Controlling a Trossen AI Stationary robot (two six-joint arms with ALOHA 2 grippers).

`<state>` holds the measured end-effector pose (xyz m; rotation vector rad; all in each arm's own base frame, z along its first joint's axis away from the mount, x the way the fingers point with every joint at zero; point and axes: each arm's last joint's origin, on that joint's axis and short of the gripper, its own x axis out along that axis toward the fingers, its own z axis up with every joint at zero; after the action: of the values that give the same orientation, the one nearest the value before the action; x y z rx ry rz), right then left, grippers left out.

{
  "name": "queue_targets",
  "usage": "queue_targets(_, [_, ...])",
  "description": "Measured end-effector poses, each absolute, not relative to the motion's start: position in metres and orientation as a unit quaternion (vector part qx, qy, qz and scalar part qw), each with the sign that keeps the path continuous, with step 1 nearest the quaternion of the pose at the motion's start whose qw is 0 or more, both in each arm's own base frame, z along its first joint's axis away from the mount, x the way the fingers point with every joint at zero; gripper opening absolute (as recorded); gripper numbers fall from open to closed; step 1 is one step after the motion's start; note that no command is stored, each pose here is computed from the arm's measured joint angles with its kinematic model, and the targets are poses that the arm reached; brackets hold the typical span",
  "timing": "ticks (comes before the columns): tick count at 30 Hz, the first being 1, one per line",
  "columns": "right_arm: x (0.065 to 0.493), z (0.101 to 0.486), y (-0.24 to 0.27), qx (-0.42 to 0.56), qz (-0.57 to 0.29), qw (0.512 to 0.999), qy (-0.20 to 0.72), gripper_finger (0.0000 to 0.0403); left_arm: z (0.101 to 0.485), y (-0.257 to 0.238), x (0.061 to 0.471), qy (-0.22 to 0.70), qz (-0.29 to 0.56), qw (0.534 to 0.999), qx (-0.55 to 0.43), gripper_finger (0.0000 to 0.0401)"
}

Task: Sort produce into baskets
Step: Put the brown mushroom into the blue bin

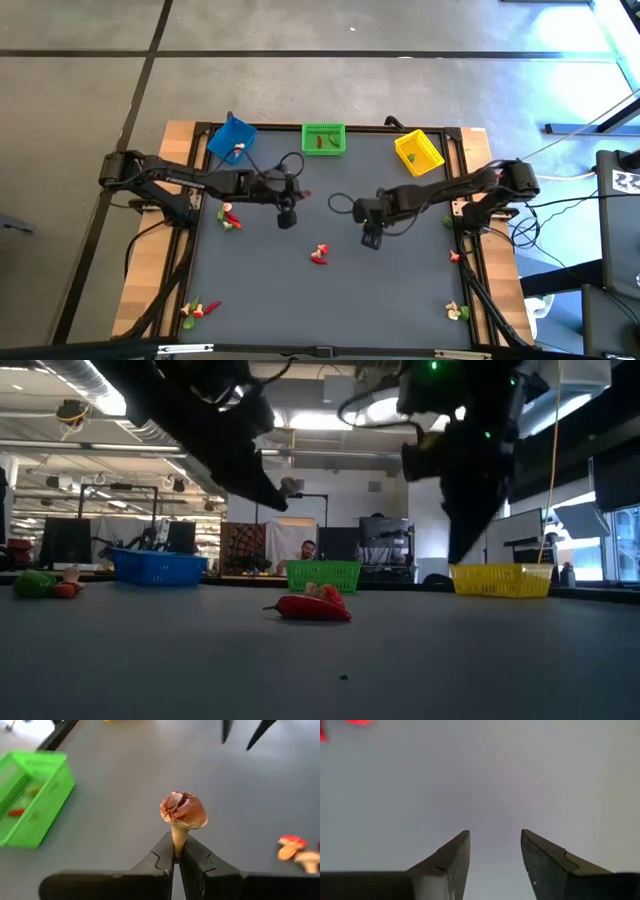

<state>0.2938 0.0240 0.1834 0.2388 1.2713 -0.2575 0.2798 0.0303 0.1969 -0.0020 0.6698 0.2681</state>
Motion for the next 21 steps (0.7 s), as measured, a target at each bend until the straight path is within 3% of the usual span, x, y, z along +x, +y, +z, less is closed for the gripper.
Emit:
queue_targets(10, [0.270, 0.133, 0.029, 0.126, -0.133, 0.737, 0.650, 0.0175, 0.192, 0.045, 0.273, 0.354, 0.186, 0.917, -0.016, 0.0018])
queue_targets(21, [0.267, 0.124, 0.029, 0.139, -0.133, 0.749, 0.634, 0.0175, 0.182, 0.086, 0.250, 0.407, 0.335, 0.847, -0.065, 0.0019])
